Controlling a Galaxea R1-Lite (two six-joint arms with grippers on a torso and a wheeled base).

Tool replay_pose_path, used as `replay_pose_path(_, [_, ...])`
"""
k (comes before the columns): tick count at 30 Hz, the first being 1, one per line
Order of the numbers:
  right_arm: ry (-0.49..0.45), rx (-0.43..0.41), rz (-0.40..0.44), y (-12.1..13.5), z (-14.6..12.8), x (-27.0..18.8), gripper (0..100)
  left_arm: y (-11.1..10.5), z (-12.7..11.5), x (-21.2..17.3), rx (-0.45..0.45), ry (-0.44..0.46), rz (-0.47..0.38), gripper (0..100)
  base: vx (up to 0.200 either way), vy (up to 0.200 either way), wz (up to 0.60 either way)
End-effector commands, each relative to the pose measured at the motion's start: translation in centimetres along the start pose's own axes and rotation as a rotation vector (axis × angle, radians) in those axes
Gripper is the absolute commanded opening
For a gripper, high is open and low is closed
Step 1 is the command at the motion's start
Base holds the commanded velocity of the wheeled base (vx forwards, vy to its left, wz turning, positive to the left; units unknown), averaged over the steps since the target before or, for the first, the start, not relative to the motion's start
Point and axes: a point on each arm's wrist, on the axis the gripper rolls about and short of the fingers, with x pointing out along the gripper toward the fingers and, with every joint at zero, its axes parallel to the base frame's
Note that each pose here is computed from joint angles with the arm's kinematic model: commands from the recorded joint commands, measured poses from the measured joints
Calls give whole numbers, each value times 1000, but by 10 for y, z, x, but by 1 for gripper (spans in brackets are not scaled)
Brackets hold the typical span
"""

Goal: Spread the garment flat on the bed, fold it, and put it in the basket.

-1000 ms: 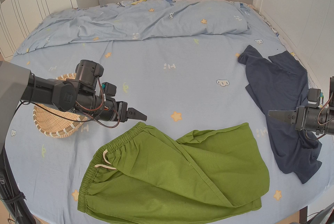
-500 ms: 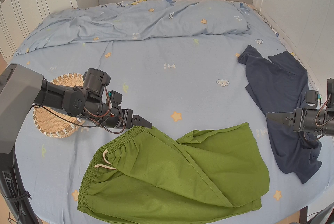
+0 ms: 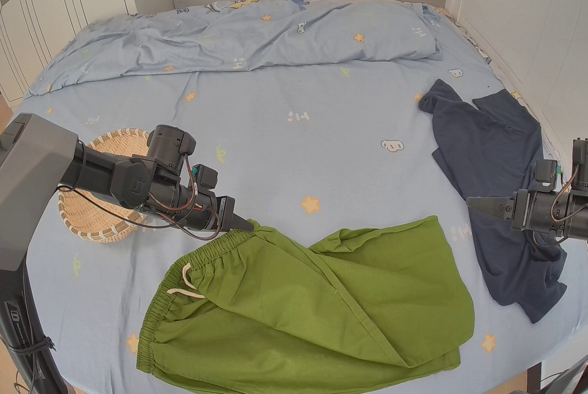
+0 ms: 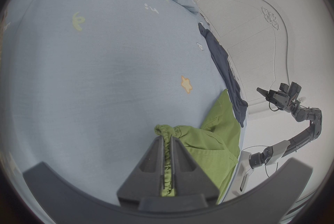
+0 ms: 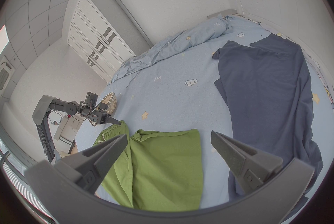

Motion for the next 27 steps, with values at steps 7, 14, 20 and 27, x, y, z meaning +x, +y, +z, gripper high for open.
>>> replay_pose_path(7, [0,2,0,0,0,0,100,-17,9,-31,35,-71,-2,0,0,0,0])
replay_pose_path(14, [3,2,3,0,0,0,100,-22,18,-81,0,-189,29,0,0,0,0])
replay_pose_path(20, [13,4,5,0,-3,1,100,-6,30,-116,-54,-325,48,0,0,0,0])
replay_pose_path(27, [78,37,0,-10,-14,14,100,0,33,-115,-80,-369,36,0,0,0,0])
